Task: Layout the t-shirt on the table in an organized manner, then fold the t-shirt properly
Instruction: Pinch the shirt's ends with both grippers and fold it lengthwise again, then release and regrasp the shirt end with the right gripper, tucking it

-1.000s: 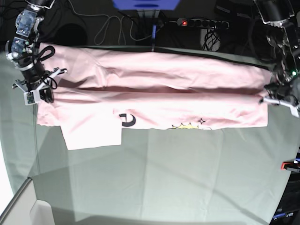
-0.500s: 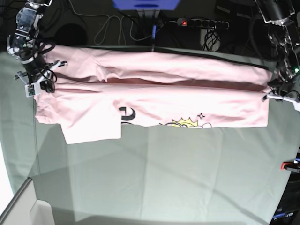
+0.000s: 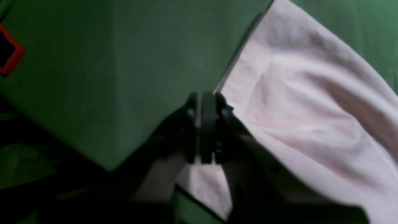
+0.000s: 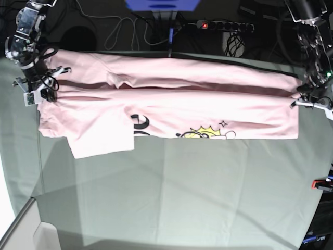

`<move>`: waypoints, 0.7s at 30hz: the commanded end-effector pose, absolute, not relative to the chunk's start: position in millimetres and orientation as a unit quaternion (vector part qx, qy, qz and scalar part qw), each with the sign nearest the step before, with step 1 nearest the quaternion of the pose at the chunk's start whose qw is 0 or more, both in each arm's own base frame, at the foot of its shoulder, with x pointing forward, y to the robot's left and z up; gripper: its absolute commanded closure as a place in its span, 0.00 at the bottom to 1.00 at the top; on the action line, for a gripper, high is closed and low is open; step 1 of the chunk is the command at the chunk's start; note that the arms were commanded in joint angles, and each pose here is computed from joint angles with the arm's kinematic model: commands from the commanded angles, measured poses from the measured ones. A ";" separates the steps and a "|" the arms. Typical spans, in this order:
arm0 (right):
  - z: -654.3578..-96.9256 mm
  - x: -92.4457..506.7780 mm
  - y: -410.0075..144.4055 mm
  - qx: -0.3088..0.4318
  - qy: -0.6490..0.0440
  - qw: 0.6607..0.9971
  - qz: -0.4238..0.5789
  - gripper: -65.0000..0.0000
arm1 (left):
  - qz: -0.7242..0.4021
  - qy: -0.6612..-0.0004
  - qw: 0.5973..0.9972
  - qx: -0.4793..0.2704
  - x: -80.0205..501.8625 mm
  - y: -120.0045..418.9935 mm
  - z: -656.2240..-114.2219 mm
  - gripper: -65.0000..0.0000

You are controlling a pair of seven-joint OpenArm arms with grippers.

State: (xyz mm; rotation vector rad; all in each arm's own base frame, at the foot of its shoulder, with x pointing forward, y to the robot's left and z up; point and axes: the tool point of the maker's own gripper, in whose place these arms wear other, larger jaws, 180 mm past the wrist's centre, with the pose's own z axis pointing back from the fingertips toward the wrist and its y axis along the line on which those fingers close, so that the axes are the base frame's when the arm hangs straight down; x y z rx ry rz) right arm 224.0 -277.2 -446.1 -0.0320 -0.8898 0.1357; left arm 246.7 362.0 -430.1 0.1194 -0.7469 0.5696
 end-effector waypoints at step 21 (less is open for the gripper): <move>-437.9 217.6 -292.0 -0.034 -0.436 0.897 0.063 0.60 | 0.278 -0.378 0.881 0.066 252.8 366.7 -420.7 0.75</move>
